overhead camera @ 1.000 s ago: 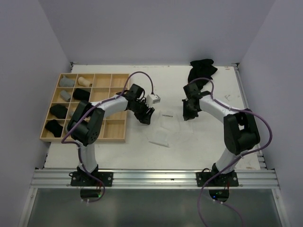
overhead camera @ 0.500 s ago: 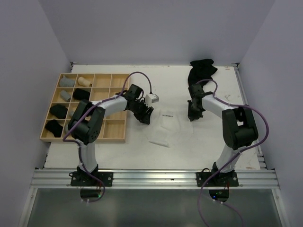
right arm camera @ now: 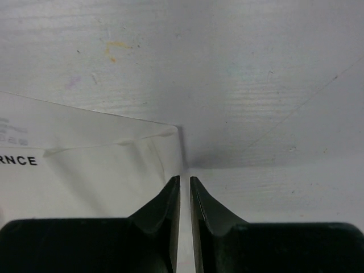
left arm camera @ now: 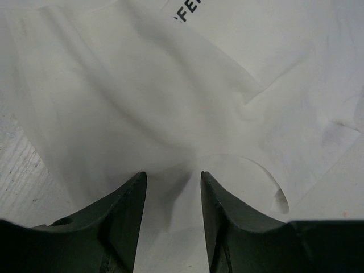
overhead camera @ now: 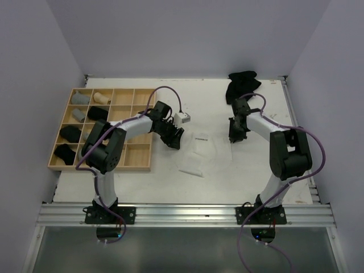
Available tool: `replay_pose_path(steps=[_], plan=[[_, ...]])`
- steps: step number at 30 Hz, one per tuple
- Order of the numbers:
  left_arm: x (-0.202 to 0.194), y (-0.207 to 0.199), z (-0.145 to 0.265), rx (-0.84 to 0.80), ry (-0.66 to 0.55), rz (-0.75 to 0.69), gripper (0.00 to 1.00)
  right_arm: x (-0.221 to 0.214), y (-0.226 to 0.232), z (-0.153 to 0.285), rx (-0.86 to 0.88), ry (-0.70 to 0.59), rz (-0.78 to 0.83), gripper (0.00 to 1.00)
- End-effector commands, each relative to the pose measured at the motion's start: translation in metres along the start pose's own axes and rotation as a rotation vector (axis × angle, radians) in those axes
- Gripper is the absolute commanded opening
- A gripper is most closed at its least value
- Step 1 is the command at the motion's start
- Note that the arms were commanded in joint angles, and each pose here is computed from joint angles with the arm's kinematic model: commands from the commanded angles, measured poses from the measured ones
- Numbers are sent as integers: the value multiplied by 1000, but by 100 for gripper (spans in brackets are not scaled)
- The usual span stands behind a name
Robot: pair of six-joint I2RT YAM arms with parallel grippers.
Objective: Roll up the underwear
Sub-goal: Flatten the underwear
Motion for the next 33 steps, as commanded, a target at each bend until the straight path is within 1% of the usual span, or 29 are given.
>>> replay_pose_path(steps=[1,12,19,20,23,24,27,33], plan=[[-37,1,-15,-10,119,82,48,26,20,17,90,-67,-18,17],[-37,1,-16,-7,120,79,48,22,36,-7,119,4,4,21],[-38,2,-16,-4,124,80,49,8,31,-24,72,53,27,22],[-37,1,-16,-6,124,79,49,7,30,-26,69,60,30,22],[-37,2,-15,-2,124,80,49,4,25,-28,32,57,50,14],[-38,2,-16,-2,126,79,49,3,22,-30,15,55,55,7],[-39,3,-15,2,129,81,48,4,19,-27,-9,43,68,0],[-42,2,-16,3,137,86,48,10,18,-12,-12,12,74,0]])
Point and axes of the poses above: each gripper's point midway between its finger pads, its own z axis back along the fingers, its own y axis along the line the jaws close on, x = y × z, the point moved 5 cm from there along z, back along the fingers, and after that the axes turned 11 degrees about -z, right-handed, at the moved point
